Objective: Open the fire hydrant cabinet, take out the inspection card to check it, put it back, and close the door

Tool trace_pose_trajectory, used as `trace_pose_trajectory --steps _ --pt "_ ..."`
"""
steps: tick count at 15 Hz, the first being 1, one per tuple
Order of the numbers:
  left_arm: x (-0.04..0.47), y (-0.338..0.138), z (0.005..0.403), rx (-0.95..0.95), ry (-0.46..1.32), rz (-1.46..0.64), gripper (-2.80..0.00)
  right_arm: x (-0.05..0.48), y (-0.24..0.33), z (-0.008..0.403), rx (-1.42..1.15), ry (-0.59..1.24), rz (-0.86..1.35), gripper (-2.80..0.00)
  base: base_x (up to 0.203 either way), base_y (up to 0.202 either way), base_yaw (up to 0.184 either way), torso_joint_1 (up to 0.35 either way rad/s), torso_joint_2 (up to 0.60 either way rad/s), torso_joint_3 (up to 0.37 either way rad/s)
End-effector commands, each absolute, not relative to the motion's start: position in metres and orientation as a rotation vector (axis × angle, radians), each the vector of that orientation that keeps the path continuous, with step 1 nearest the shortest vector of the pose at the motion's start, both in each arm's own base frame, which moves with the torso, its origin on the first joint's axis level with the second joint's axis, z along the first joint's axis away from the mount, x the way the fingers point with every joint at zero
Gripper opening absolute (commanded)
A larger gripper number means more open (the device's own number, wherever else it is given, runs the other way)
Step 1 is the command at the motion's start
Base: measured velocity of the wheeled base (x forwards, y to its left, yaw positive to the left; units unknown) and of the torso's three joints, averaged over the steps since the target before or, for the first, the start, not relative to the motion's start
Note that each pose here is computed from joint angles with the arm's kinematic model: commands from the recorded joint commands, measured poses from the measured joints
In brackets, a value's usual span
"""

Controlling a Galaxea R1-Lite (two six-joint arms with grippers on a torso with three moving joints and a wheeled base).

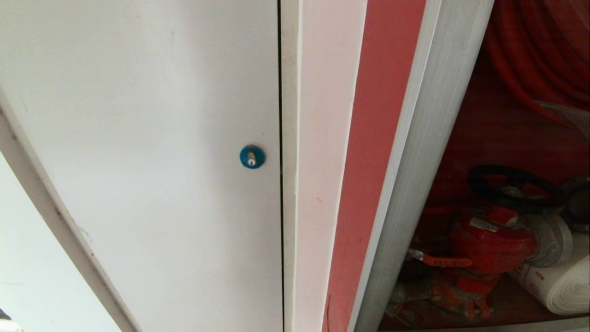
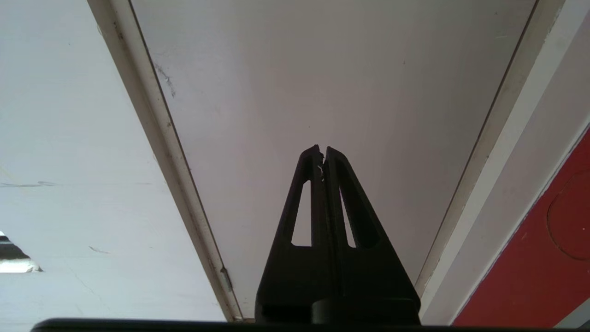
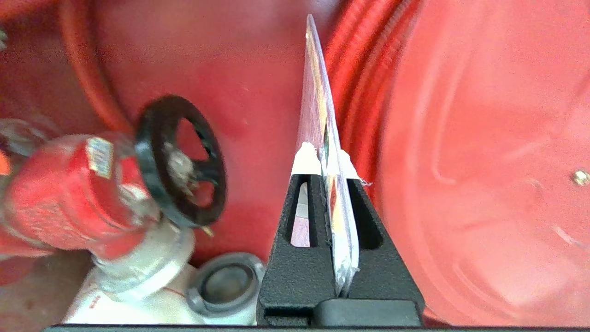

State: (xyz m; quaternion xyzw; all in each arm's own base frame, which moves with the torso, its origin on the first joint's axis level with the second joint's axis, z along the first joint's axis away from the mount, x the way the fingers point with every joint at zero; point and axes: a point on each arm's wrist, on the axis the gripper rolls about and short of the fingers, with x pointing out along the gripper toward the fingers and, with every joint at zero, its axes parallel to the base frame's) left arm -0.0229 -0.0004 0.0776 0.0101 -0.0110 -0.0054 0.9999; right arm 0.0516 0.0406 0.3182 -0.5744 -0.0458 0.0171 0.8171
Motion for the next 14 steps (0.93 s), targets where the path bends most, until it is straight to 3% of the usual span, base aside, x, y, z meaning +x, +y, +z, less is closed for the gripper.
trace_pose_trajectory --steps 1,14 --pt "-0.022 0.000 0.076 0.020 -0.015 -0.011 -2.80 0.050 0.038 0.322 -1.218 -0.099 0.018 -2.80 0.000 0.000 0.000 0.000 0.00 0.000" --pt "-0.022 0.000 0.076 0.020 -0.015 -0.011 -2.80 0.047 0.020 0.342 -1.161 -0.110 -0.103 -2.80 0.000 0.000 0.000 0.000 0.00 0.000"
